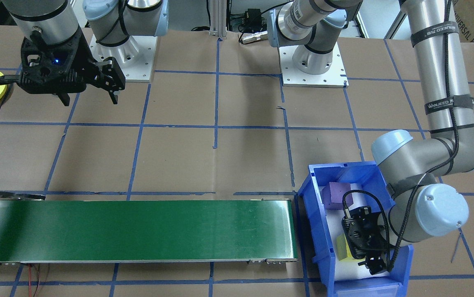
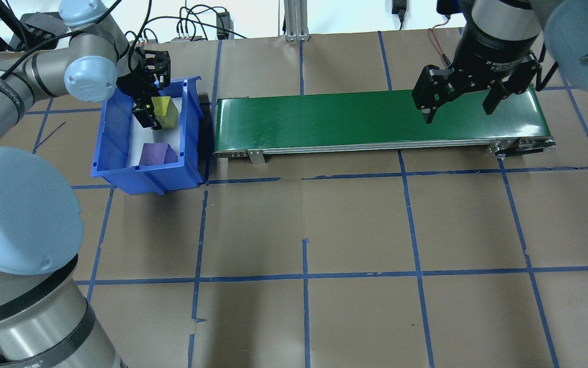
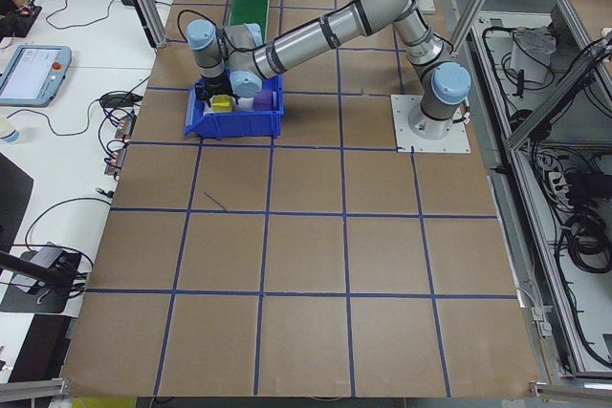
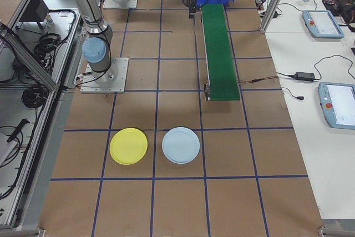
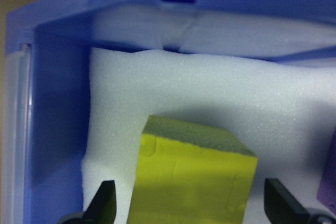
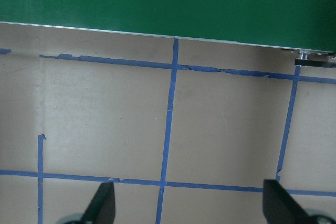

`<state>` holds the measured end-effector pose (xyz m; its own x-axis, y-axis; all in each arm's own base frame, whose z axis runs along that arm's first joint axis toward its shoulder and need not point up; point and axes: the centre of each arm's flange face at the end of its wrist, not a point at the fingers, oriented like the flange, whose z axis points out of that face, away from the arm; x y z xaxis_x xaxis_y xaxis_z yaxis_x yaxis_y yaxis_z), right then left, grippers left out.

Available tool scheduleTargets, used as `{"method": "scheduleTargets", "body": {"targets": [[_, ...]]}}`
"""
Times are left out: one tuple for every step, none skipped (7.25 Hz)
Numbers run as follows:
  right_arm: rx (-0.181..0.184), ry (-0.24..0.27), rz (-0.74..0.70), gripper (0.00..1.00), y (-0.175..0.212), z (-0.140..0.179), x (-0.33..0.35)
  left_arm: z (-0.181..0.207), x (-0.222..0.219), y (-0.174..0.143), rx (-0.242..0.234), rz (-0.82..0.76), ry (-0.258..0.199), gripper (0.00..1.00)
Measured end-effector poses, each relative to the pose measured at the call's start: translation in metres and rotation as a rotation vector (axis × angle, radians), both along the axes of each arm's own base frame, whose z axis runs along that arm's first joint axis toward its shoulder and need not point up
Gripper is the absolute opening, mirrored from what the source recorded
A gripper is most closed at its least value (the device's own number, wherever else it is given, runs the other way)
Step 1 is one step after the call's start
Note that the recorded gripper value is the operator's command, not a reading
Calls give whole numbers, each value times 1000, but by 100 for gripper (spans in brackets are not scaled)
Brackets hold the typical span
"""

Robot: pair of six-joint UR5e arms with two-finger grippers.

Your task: Move block left to right into plate

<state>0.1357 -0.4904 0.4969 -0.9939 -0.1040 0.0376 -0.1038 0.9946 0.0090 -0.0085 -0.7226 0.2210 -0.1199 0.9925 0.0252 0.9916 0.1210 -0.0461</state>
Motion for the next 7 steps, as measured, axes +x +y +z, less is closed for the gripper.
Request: {"method": "scheduleTargets", "body": {"targets": [[0, 0, 0, 100, 0, 0, 0, -2, 0, -1, -3, -18, 1, 43], [1, 0, 0, 100, 0, 0, 0, 0, 0, -2, -15, -25, 2, 39], [1, 0, 0, 100, 0, 0, 0, 12, -1, -2, -34, -26, 2, 38], [1, 0, 0, 100, 0, 0, 0, 38, -2, 2, -57, -25, 0, 38], [0, 0, 0, 100, 0, 0, 0, 80, -12, 14, -75, -25, 1, 38], [0, 0, 1, 100, 0, 0, 0, 120, -37, 30, -88, -26, 3, 38], [0, 0, 1, 100, 0, 0, 1, 145, -76, 45, -93, -36, 5, 38]]}}
